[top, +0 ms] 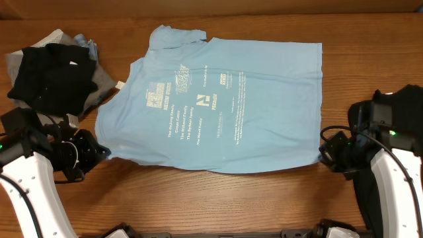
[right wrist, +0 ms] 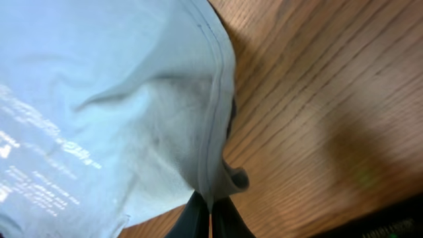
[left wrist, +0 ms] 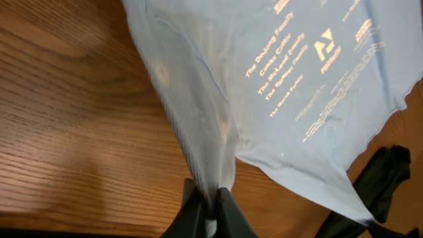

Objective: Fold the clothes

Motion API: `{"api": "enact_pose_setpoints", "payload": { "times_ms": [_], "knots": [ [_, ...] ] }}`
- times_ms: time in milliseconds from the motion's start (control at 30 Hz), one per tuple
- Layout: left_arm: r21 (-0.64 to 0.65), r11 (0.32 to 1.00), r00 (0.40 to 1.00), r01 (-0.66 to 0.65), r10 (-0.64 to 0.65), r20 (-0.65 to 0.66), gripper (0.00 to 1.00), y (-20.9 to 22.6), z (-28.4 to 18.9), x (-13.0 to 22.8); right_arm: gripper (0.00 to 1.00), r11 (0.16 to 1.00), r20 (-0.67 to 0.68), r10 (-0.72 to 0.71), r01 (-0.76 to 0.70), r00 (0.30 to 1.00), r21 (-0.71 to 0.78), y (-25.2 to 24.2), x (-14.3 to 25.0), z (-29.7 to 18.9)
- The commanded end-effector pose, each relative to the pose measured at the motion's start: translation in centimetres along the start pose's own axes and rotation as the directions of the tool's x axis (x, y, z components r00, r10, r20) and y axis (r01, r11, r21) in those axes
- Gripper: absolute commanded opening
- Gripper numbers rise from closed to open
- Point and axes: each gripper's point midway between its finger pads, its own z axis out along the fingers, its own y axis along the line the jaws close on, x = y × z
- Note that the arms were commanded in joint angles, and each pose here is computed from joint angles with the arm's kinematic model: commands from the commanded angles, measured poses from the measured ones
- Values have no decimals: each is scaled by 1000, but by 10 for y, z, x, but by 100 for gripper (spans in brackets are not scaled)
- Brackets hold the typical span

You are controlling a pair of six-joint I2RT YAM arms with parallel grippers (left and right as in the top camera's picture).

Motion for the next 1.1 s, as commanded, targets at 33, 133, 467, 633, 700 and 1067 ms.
{"api": "enact_pose_setpoints", "payload": {
  "times_ms": [33, 133, 467, 633, 700, 1067],
  "knots": [
    [26, 998, 996, -59, 57, 63, 7, -16, -22, 0, 4, 1000, 70, -18, 19, 997, -8, 5, -7, -27],
    [-7, 998, 996, -55, 55, 66, 7, -15, -31, 5, 4, 1000, 71, -23, 24, 997, -5, 4, -2, -36],
    [-156, 986, 993, -50, 65, 94, 17, 8, -38, -1, 4, 997, 131, -52, 59, 990, -51, 15, -14, -40],
    [-197, 979, 990, -52, 77, 119, 17, 15, -40, -7, 4, 998, 78, -43, 46, 996, -38, 15, -13, -27],
    [-182, 982, 992, -53, 73, 107, 20, 13, -38, -5, 4, 999, 65, -39, 41, 997, -23, 14, -14, -23],
    [-109, 957, 958, -271, 257, -123, 35, -10, 32, 41, 4, 999, 66, -40, 41, 997, -24, 17, -20, -19]
  ]
}}
